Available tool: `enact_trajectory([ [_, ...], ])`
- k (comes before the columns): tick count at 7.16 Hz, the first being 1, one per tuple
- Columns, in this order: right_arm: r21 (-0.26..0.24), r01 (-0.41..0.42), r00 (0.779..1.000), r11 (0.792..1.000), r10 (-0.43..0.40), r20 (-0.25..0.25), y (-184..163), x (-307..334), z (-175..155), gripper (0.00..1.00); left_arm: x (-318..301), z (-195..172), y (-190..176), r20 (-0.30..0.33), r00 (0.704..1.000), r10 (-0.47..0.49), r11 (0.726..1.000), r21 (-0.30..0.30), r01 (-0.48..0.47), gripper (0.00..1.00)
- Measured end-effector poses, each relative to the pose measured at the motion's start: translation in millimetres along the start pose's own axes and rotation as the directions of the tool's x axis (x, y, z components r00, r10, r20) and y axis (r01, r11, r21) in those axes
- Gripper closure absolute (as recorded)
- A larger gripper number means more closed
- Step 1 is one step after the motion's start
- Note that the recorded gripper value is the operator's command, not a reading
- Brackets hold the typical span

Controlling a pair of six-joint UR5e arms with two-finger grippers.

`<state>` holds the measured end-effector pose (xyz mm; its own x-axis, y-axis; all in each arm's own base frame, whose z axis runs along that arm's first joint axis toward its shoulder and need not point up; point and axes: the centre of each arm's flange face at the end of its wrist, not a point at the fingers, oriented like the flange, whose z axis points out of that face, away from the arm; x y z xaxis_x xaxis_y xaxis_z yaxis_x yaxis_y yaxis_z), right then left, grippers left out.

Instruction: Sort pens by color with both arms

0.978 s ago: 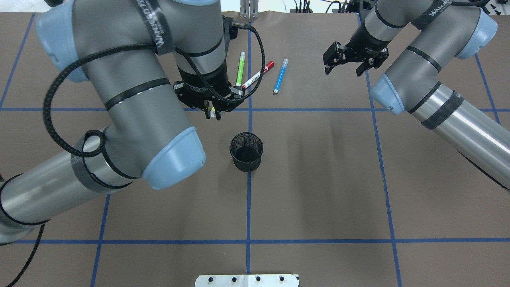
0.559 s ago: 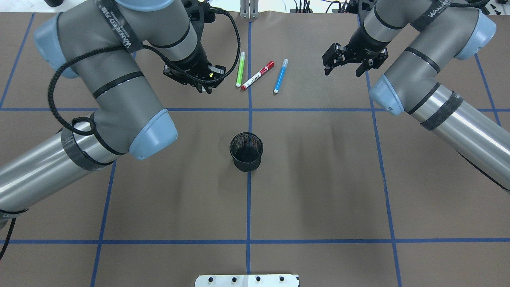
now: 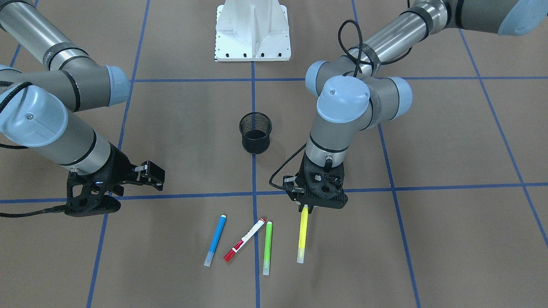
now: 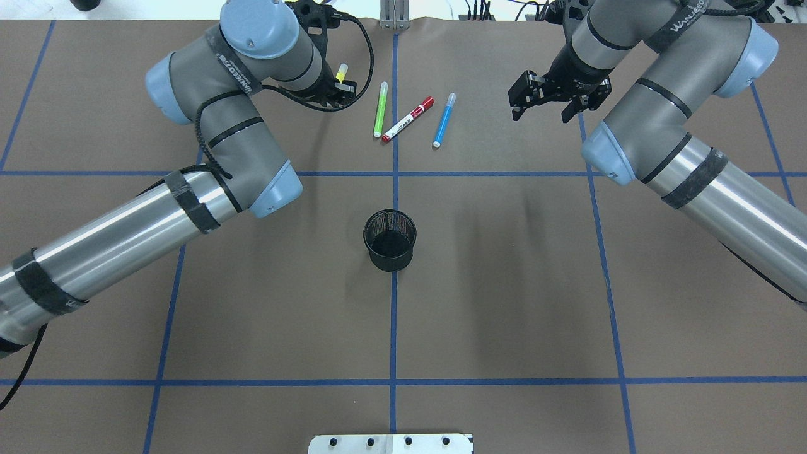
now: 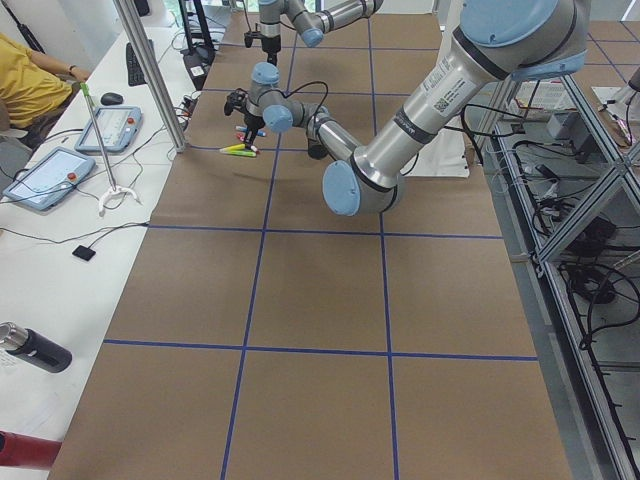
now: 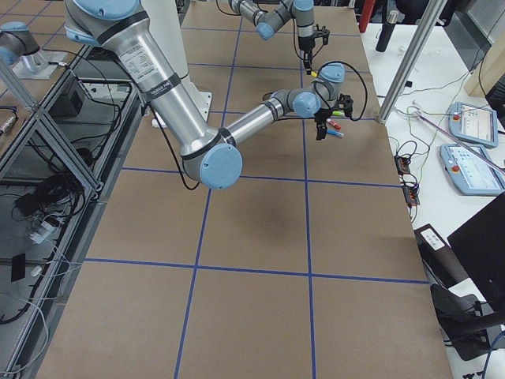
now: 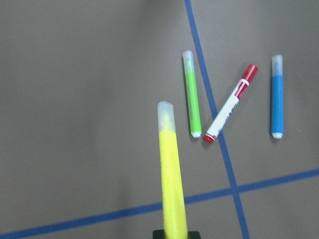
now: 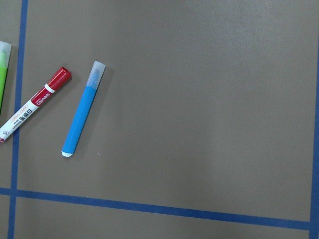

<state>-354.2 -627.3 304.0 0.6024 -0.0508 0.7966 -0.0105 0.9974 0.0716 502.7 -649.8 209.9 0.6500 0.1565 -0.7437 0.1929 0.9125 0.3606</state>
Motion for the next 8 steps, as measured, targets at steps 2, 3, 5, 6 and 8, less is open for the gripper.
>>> enact_trajectory([
  [2, 0.001, 0.001, 1.0, 1.0, -0.001, -0.007, 0.7, 0.1, 3.1, 0.01, -1.9, 39.8, -13.8, -0.002, 1.0, 0.001, 0.999, 0.041, -0.001, 1.0],
  [3, 0.002, 0.002, 1.0, 1.0, -0.002, -0.012, 1.6, -0.1, 5.8, 0.01, -2.4, 51.6, -16.8, -0.004, 1.0, 0.004, 0.998, 0.055, -0.003, 0.65],
  [5, 0.003, 0.004, 1.0, 1.0, -0.004, -0.019, 2.8, 0.3, 9.1, 0.01, 4.6, 58.4, -18.8, -0.01, 1.0, 0.013, 0.998, 0.062, -0.012, 0.0],
  [6, 0.006, 0.005, 1.0, 1.0, -0.004, -0.022, 2.8, 0.7, 9.8, 0.01, 7.8, 59.3, -17.0, -0.016, 1.0, 0.018, 0.998, 0.062, -0.017, 0.0],
  [8, 0.009, 0.005, 1.0, 1.0, -0.005, -0.025, 3.0, 1.2, 10.3, 0.01, 12.5, 56.6, -16.0, -0.028, 0.999, 0.022, 0.997, 0.068, -0.02, 0.0],
])
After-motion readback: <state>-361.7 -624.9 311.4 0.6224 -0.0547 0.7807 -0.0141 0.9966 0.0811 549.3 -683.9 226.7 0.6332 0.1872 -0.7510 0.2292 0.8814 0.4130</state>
